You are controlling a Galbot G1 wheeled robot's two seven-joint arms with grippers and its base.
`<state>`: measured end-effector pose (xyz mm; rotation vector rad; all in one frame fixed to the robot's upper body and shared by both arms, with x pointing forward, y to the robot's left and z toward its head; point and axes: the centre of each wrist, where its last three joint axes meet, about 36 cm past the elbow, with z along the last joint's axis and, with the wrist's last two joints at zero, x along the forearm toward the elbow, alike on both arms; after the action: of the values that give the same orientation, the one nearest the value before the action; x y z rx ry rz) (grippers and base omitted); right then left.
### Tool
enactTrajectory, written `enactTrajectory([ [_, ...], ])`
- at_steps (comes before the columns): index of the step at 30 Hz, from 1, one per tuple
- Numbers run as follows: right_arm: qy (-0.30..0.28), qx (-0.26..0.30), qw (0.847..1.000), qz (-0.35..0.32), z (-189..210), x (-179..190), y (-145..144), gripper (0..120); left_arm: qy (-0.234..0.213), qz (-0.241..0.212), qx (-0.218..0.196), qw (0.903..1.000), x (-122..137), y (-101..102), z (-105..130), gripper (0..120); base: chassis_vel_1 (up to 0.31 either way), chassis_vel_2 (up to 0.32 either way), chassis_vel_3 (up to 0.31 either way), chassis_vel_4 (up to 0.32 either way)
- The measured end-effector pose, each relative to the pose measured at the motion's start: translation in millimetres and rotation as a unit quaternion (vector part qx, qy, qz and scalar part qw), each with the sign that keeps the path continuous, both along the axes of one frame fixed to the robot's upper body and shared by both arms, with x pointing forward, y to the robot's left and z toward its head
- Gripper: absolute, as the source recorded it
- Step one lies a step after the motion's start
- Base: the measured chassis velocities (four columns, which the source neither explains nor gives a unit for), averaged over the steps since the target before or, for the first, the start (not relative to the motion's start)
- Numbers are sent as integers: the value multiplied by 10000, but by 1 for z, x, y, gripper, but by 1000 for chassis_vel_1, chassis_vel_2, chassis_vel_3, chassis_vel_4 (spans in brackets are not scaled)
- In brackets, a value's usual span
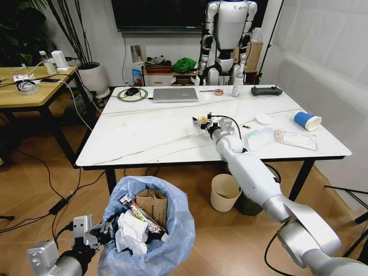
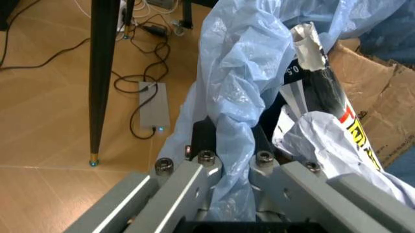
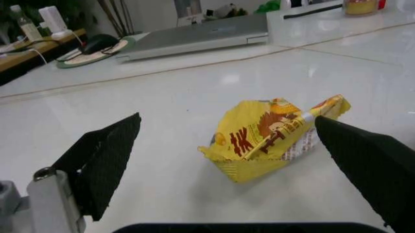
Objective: Pick up the trash bin and place the trash from the table into it.
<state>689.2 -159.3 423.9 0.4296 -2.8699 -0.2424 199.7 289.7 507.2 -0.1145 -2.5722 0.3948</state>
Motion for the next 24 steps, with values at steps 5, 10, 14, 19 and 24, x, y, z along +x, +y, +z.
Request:
enactTrajectory([
  [5,60,-101,9999,-32,-8,6,0,100,-11,2,-13,10000,1,0,0,0,0,0,0,0],
  [10,96,-194,9997,-65,-14,10,-2,100,-14,4,-10,10000,3,2,0,0,0,0,0,0],
  [14,99,-228,9997,-71,-16,11,-3,98,-15,5,-11,10000,3,2,-1,0,0,0,0,0],
  [19,90,-240,9996,-110,-18,13,-3,82,-12,-1,-11,10000,4,3,-1,0,0,0,0,0],
  [24,88,-249,9996,-128,-18,13,-4,60,2,0,-4,10000,5,3,-3,0,0,0,0,0],
])
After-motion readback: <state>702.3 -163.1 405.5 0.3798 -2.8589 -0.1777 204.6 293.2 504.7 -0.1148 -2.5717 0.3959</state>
